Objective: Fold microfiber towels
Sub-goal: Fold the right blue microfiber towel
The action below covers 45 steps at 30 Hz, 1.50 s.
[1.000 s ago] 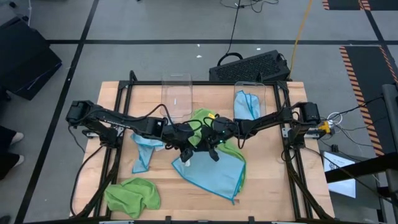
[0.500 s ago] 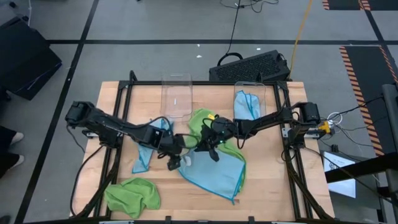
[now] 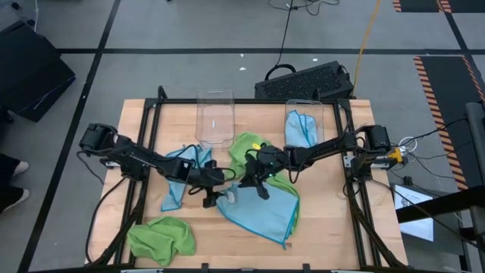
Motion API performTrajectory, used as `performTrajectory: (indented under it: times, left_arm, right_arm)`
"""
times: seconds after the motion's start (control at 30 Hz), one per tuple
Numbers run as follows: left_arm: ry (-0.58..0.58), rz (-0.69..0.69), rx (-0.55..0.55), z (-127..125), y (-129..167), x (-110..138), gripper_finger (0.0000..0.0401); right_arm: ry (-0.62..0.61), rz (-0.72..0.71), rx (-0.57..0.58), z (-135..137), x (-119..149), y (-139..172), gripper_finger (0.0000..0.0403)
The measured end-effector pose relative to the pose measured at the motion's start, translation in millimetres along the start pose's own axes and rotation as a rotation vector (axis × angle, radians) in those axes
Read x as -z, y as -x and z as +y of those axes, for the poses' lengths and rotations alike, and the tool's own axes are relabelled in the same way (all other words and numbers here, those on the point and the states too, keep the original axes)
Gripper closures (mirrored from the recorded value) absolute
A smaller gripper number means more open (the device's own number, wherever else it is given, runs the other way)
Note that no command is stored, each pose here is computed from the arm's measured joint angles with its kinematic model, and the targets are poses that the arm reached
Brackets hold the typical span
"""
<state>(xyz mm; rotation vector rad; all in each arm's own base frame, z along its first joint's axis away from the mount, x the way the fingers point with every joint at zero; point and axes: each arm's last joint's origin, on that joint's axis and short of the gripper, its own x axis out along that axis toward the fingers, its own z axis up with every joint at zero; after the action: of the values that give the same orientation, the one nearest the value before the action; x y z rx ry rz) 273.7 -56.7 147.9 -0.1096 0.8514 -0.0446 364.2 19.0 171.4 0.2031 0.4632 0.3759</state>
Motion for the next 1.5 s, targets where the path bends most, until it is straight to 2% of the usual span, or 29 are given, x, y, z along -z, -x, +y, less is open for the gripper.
performTrajectory:
  times: [0.1, 0.2, 0.4, 0.53, 0.7, 0.87, 0.97, 1.17, 1.3, 1.5]
  left_arm:
    - [0.004, -0.002, 0.002, 9, -4, 15, 0.0116]
    - [0.000, -0.004, 0.072, 15, -6, 30, 0.0111]
    - [-0.025, -0.070, 0.185, 22, -6, 45, 0.0138]
    - [-0.038, -0.142, 0.209, 24, -8, 41, 0.0160]
    - [-0.018, -0.135, 0.216, 25, -22, 43, 0.0177]
    - [0.093, -0.117, 0.214, 27, -30, 45, 0.0195]
    - [0.120, -0.121, 0.214, 28, -30, 44, 0.0212]
    - [0.189, -0.198, 0.250, 30, -29, 36, 0.0242]
    - [0.199, -0.222, 0.233, 31, -29, 34, 0.0233]
    - [0.245, -0.193, 0.235, 31, -33, 38, 0.0187]
  right_arm:
    - [-0.005, 0.031, 0.004, 0, 3, 0, 0.0402]
    - [-0.010, 0.052, 0.006, -1, 5, 0, 0.0402]
    - [-0.014, 0.078, 0.009, -1, 8, 0, 0.0403]
    - [-0.016, 0.080, 0.039, -2, 8, 0, 0.0403]
    - [-0.021, 0.076, 0.083, -3, 8, 0, 0.0403]
    - [-0.051, 0.075, 0.085, -3, 8, 0, 0.0403]
    - [-0.054, 0.077, 0.078, 0, 9, -1, 0.0403]
    - [-0.037, 0.066, 0.074, 4, 7, -1, 0.0403]
    - [-0.017, 0.031, 0.129, 7, -1, 4, 0.0403]
    - [0.026, 0.000, 0.163, 11, -12, 15, 0.0403]
